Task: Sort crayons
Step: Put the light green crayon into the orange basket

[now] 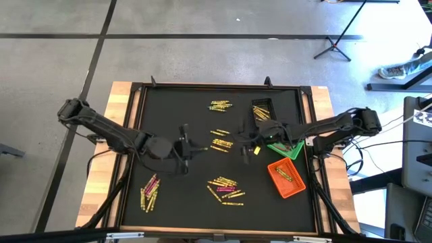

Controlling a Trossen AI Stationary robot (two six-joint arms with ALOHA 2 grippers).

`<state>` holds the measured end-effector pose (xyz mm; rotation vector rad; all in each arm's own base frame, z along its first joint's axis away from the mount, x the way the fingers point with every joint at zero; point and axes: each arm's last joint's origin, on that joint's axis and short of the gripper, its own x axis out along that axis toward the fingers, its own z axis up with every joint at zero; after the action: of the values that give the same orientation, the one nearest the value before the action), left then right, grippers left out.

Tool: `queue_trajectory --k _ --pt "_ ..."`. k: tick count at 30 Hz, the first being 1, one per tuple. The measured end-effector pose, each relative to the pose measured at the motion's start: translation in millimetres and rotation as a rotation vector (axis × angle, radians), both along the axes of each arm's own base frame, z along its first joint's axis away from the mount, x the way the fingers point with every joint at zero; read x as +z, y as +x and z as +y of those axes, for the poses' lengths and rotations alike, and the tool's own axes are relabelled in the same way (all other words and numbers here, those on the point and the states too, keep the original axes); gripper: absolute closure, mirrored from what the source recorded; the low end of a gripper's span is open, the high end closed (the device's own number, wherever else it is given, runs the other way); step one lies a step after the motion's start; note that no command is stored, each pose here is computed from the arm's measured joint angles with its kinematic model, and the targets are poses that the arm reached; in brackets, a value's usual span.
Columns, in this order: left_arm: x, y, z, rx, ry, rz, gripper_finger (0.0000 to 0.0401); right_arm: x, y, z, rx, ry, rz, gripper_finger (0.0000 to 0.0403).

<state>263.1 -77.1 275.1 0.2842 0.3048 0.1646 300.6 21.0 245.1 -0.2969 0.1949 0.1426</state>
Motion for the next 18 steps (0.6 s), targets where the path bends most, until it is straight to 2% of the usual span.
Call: queue_trajectory --k 6,13,18 --pt "-13.5 -0.9 14.3 -0.043 0.032 -0.206 0.0389 -4.3 10.1 8.3 0.035 0.029 -0.074 0.0188" --pt "-22.7 6.2 25.5 -0.110 0.023 -0.294 0.0389 -10.7 21.5 8.2 0.026 0.062 -0.159 0.0188" --pt "-31.4 17.1 29.0 -0.104 0.018 -0.327 0.0389 -14.6 26.1 8.7 0.029 0.065 -0.191 0.0188"
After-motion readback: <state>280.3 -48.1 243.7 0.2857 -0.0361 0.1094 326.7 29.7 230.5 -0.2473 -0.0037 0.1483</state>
